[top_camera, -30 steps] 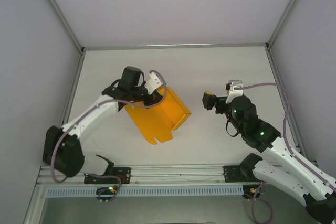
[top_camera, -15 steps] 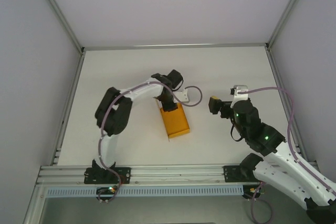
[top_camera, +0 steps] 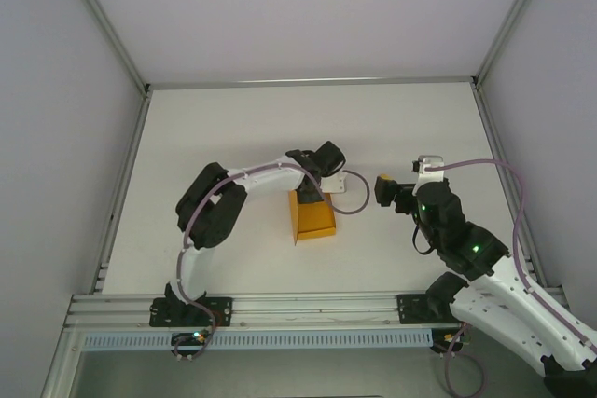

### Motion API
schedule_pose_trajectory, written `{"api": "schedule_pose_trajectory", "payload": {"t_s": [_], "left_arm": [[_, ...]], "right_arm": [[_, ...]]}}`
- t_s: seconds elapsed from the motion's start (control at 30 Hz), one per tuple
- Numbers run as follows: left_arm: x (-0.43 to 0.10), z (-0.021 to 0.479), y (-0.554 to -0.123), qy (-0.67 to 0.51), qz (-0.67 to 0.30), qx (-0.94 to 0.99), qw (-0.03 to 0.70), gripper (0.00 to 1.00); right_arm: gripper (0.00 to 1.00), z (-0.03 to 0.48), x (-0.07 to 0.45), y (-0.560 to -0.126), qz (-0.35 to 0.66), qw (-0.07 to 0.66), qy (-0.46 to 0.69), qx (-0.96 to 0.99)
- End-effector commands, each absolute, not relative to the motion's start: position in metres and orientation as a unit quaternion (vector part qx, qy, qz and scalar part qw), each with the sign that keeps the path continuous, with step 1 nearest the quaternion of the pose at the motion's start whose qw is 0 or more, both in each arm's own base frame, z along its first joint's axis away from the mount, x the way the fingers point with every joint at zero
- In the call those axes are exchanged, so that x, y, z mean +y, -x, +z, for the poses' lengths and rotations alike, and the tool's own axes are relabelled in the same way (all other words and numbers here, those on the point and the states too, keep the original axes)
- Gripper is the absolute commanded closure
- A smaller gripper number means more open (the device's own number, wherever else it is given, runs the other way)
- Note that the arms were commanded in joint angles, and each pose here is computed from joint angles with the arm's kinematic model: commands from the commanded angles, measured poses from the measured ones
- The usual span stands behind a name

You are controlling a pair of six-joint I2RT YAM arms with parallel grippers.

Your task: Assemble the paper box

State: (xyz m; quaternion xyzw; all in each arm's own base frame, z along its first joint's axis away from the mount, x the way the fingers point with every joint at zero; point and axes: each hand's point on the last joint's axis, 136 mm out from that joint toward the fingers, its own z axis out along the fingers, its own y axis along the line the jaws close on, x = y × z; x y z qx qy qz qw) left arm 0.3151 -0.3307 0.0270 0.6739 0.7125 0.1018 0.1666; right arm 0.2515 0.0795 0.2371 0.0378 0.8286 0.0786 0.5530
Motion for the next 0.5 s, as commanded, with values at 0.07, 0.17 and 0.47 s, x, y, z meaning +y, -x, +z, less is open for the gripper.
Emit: {"api": "schedule_pose_trajectory", "payload": {"t_s": [0.07, 0.17, 0.47], "left_arm": [[-0.332, 0.001, -0.332, -0.663, 0.122, 0.714, 0.191, 0.83], [-0.341, 0.028, -0.340, -0.661, 0.111, 0.709, 0.219, 0.62], [-0.358, 0.112, -0.335, -0.657, 0.052, 0.693, 0.293, 0.07]], "right_arm": [[0.00, 0.232, 0.073, -0.249, 0.069, 0.549, -0.044, 0.832], [0.00, 0.230, 0.074, -0.249, 0.071, 0.544, -0.044, 0.835], [0.00, 0.224, 0.078, -0.247, 0.080, 0.526, -0.031, 0.846]]}}
